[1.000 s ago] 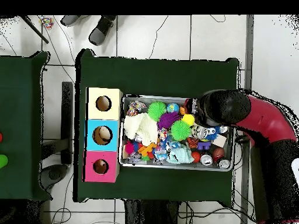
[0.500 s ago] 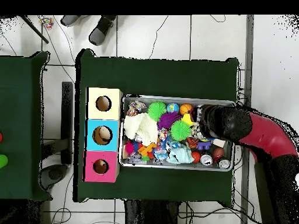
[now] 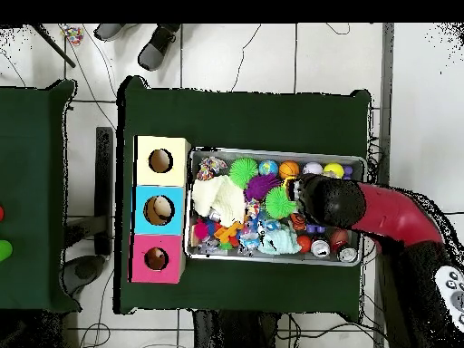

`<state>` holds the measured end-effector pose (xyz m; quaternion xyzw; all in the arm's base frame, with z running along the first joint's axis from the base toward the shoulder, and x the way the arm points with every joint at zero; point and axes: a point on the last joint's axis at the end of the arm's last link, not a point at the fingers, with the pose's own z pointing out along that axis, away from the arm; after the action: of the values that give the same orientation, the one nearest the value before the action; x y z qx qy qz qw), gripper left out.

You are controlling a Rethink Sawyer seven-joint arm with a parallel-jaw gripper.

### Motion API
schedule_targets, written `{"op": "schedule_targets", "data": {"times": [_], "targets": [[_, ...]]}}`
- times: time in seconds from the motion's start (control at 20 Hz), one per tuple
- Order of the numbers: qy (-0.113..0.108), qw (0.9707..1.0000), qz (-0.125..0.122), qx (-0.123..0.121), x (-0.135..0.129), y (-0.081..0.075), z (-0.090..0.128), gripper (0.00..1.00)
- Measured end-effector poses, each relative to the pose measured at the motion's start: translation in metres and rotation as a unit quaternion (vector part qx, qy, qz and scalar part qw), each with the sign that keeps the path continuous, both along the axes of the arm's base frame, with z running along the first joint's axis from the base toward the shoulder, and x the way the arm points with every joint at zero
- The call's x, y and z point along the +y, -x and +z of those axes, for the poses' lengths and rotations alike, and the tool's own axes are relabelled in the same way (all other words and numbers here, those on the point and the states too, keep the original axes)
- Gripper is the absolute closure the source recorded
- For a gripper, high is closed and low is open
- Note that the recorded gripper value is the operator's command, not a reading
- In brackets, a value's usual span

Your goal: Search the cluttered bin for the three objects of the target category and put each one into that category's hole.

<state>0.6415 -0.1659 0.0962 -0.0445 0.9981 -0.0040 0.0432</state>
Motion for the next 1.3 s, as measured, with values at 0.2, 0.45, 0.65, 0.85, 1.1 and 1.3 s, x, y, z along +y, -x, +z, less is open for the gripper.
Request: {"op": "schedule_targets", "data": {"times": [0.2,0.45,0.65,0.85,1.1,1.3], "targets": [[0.000,0.9998,0.017,0.005,0.018,-0.002,-0.012,0.00],[-0.015,0.9997,0.014,0.012,0.022,0.006,-0.040,0.00],[-0.036,0.9992,-0.006,0.013,0.012,0.020,-0.082,0.00],[-0.037,0.9986,-0.030,-0.021,-0.015,0.012,-0.084,0.00],[-0.021,0.9962,-0.045,-0.072,-0.046,0.000,-0.095,0.00],[0.003,0.9929,-0.010,-0.119,-0.029,-0.001,-0.120,0.00]]}}
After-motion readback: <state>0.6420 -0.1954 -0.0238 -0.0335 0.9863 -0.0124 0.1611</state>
